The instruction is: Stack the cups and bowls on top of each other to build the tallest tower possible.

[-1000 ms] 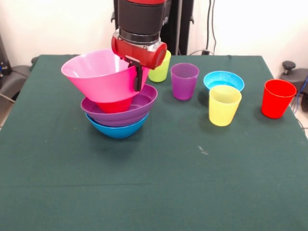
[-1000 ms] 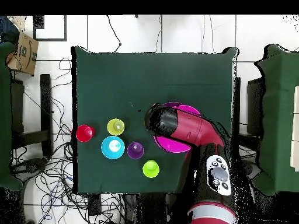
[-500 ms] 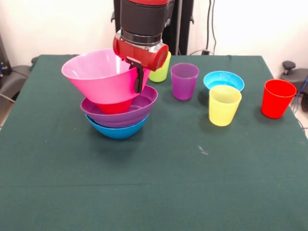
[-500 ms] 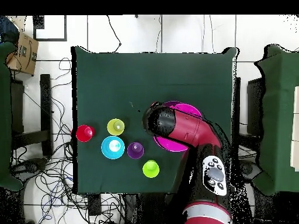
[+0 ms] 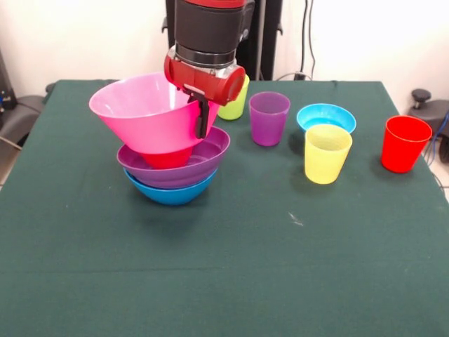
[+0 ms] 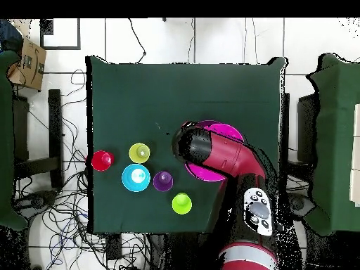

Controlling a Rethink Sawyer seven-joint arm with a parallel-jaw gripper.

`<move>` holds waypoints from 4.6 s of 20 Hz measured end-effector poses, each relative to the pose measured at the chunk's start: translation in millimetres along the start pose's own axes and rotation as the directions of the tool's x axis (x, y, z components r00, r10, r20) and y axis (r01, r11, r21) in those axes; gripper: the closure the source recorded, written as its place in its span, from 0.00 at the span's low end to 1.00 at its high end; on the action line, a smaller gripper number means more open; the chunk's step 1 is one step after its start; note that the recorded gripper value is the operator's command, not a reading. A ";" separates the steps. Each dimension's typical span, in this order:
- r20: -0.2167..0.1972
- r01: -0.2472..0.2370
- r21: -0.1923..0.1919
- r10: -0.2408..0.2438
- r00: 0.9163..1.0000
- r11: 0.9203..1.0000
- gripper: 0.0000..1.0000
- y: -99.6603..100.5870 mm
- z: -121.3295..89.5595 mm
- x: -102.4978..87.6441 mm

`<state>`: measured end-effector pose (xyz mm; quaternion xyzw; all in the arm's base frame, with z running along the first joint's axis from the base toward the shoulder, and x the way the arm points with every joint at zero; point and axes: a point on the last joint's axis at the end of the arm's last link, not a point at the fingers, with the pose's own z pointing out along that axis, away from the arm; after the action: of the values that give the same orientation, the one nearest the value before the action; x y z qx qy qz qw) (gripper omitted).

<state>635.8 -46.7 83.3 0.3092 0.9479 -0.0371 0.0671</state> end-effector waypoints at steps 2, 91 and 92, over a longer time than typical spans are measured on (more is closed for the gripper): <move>0.004 -0.002 0.000 0.002 1.000 1.000 1.00 0.5 -0.2 -0.1; 0.047 -0.032 0.034 0.031 0.998 0.999 1.00 32.3 -11.5 25.3; 0.042 -0.031 0.034 0.030 0.999 0.999 1.00 32.8 -12.2 26.3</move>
<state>632.9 -3.6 90.4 0.3239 0.9407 -0.0590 0.0818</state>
